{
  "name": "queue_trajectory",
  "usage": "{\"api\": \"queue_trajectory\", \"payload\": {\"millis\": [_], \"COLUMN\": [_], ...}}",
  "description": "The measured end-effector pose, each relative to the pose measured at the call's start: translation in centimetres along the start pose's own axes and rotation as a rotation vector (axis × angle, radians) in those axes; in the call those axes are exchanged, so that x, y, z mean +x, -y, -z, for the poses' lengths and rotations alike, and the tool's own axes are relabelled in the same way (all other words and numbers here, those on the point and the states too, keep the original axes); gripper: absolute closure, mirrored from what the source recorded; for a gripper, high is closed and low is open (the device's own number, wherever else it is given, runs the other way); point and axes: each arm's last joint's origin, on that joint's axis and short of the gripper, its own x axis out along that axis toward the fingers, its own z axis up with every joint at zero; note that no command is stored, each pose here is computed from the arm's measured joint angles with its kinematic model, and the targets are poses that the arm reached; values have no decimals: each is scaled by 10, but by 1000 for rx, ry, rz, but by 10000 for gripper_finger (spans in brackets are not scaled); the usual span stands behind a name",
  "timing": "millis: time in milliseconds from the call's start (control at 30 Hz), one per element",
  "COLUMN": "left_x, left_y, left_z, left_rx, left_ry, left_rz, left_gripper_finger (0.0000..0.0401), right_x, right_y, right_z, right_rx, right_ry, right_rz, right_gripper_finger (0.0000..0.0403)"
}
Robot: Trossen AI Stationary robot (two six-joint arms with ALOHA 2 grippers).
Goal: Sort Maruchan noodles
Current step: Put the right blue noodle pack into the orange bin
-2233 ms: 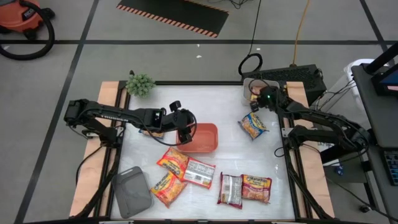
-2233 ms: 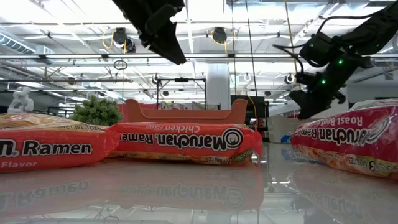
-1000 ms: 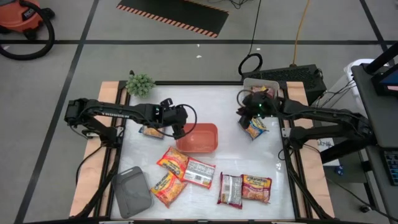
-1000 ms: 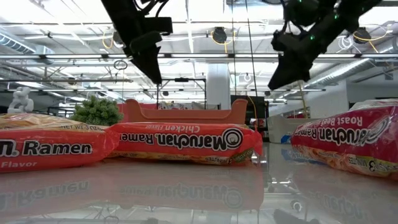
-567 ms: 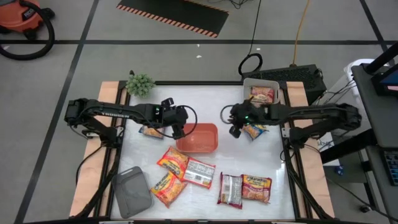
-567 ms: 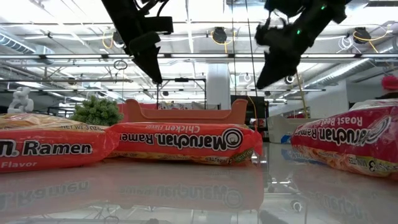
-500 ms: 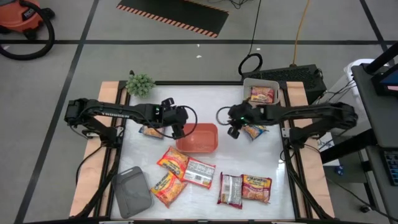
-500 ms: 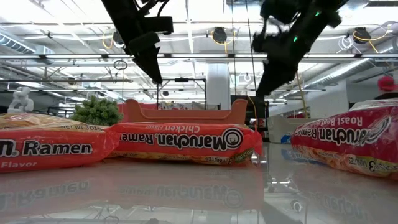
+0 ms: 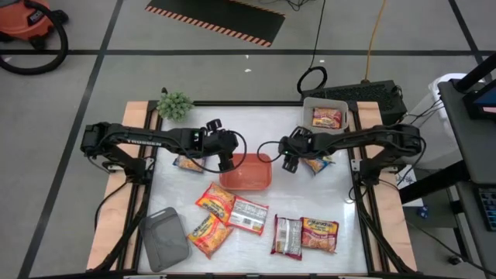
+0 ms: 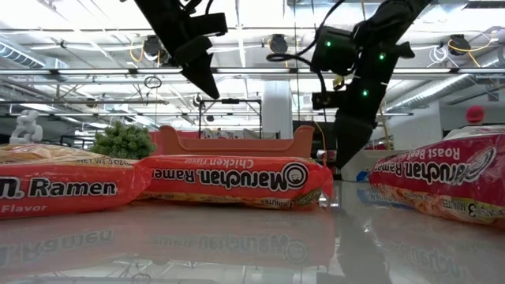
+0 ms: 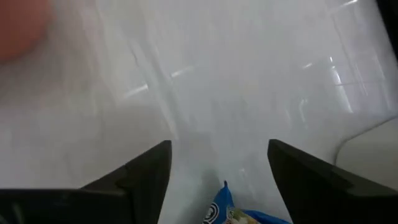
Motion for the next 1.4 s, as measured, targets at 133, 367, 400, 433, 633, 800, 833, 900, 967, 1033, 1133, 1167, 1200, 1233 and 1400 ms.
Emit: {"api": "queue_trajectory", "payload": {"millis": [133, 367, 400, 433, 633, 800, 833, 900, 967, 1033, 1133, 1167, 1200, 1233, 1400], "left_x": [0, 0, 0, 0, -2, -3, -3, -3, -3, -3, -3, -3, -3, -3, -3], "left_y": [0, 0, 1, 1, 5, 7, 7, 7, 7, 7, 7, 7, 7, 7, 7], "left_z": [0, 0, 0, 0, 0, 0, 0, 0, 0, 0, 0, 0, 0, 0, 0], "left_rx": [-7, -41, -46, -49, -53, -47, -45, -44, -43, -39, -33, -33, -33, -33, -18], "left_ry": [2, 2, 2, 0, 0, 2, 1, 1, 1, 1, 1, 1, 1, 2, 3], "left_rz": [0, 2, 3, 3, 17, 22, 22, 22, 22, 22, 22, 22, 22, 22, 22], "left_gripper_finger": [206, 206, 206, 206, 206, 206, 206, 206, 206, 206, 206, 206, 206, 206, 206], "right_x": [6, 15, 16, 16, 19, 21, 21, 21, 21, 21, 21, 21, 21, 21, 17], "right_y": [6, 15, 16, 16, 20, 25, 26, 26, 26, 26, 25, 25, 25, 25, 22], "right_z": [4, 11, 13, 14, 18, 18, 18, 19, 19, 19, 20, 20, 20, 19, 13], "right_rx": [-2, -6, -8, -8, -33, -41, -46, -56, -68, -70, -78, -80, -87, -94, -110], "right_ry": [-62, -119, -131, -141, -170, -178, -181, -186, -188, -189, -193, -193, -192, -191, -162], "right_rz": [18, 26, 12, 4, -12, -11, -11, -11, -12, -15, -40, -42, -43, -45, -50], "right_gripper_finger": [141, 160, 163, 166, 190, 235, 248, 275, 303, 330, 371, 383, 393, 397, 399]}}
